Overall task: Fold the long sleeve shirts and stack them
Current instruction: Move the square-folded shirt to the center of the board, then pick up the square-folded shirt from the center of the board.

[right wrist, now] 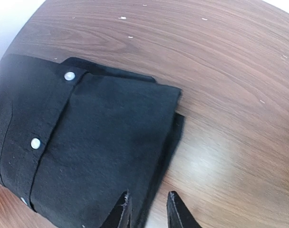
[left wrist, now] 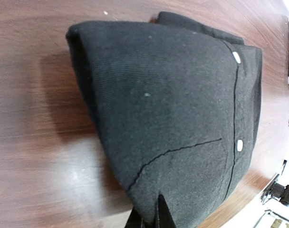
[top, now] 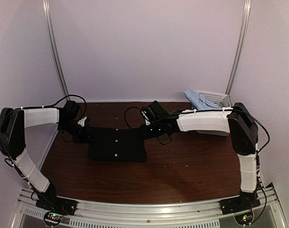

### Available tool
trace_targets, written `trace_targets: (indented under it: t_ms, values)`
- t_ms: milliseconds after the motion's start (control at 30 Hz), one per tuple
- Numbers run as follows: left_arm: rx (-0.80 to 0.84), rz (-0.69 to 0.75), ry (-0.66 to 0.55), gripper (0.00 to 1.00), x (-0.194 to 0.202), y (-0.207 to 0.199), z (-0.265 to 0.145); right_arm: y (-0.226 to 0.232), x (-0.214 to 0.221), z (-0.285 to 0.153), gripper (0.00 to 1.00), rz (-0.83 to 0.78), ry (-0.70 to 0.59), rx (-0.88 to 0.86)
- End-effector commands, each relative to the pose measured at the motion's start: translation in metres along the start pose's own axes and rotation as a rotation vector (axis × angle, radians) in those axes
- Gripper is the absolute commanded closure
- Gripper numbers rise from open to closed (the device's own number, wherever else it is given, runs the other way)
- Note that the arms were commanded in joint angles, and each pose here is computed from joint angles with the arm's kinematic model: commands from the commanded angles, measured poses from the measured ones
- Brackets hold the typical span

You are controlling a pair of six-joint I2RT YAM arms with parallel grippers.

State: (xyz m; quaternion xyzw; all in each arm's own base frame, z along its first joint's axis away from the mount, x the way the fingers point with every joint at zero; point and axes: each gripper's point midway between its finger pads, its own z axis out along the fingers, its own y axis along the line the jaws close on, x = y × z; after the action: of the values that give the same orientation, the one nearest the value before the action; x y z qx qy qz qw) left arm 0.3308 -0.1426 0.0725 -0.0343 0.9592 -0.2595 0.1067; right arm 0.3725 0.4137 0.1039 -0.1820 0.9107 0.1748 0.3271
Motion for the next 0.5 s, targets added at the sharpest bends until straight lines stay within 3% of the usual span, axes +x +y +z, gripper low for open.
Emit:
trace_targets:
  t_ms: [0, 233, 467]
  values:
    - [0.003, 0.077, 0.001, 1.00, -0.004, -0.004, -0.024, 0.033, 0.001, 0.025, 0.74, -0.040, 0.018, -0.034]
    - [0.004, 0.108, -0.047, 1.00, -0.027, -0.014, -0.048, 0.059, 0.022, 0.073, 0.79, -0.044, 0.072, -0.040]
    - [0.100, 0.156, -0.124, 1.00, -0.060, -0.055, -0.082, 0.114, 0.032, 0.088, 0.80, -0.023, 0.080, -0.187]
